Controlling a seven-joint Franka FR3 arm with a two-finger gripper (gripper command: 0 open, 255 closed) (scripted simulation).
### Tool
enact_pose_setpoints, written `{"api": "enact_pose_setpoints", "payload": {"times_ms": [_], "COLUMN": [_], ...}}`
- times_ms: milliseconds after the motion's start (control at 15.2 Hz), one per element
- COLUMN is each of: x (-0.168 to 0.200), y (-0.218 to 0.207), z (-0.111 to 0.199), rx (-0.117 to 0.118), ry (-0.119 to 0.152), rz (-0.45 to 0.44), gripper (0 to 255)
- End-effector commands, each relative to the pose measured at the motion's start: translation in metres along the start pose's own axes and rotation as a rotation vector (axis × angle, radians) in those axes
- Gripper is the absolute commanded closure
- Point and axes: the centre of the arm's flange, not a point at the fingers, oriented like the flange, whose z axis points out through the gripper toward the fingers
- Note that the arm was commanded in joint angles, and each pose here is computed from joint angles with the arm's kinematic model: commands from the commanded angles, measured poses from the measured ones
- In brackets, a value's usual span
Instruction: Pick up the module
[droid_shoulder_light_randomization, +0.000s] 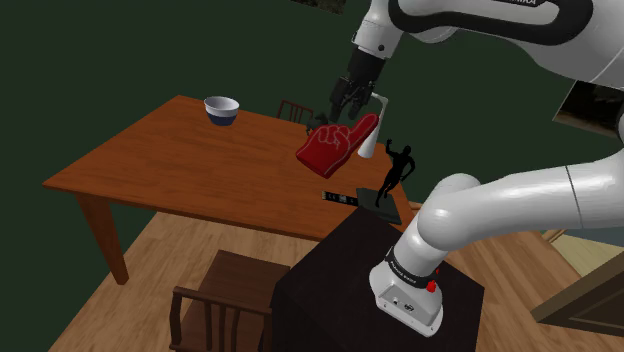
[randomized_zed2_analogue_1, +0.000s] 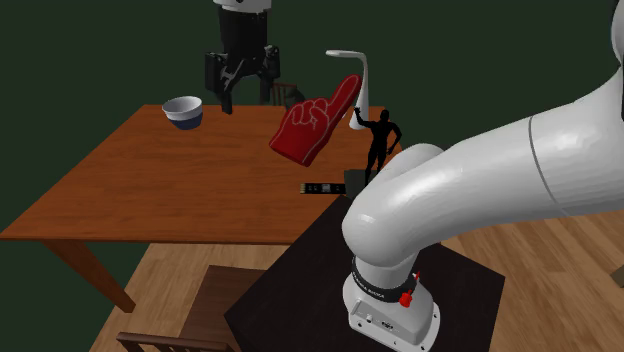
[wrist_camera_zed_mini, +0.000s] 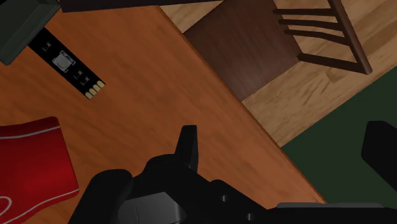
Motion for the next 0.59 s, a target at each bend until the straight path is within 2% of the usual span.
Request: {"api": "enact_pose_setpoints", "payload": {"times_ms": [0, 528], "x": [0.0, -0.005], "y": [0.0, 0.067], "z": [0.0, 0.079], "rx": [0.0, -0.018], "ry": [0.0, -0.013], "rz": [0.0, -0.088], "gripper": [0, 0]}}
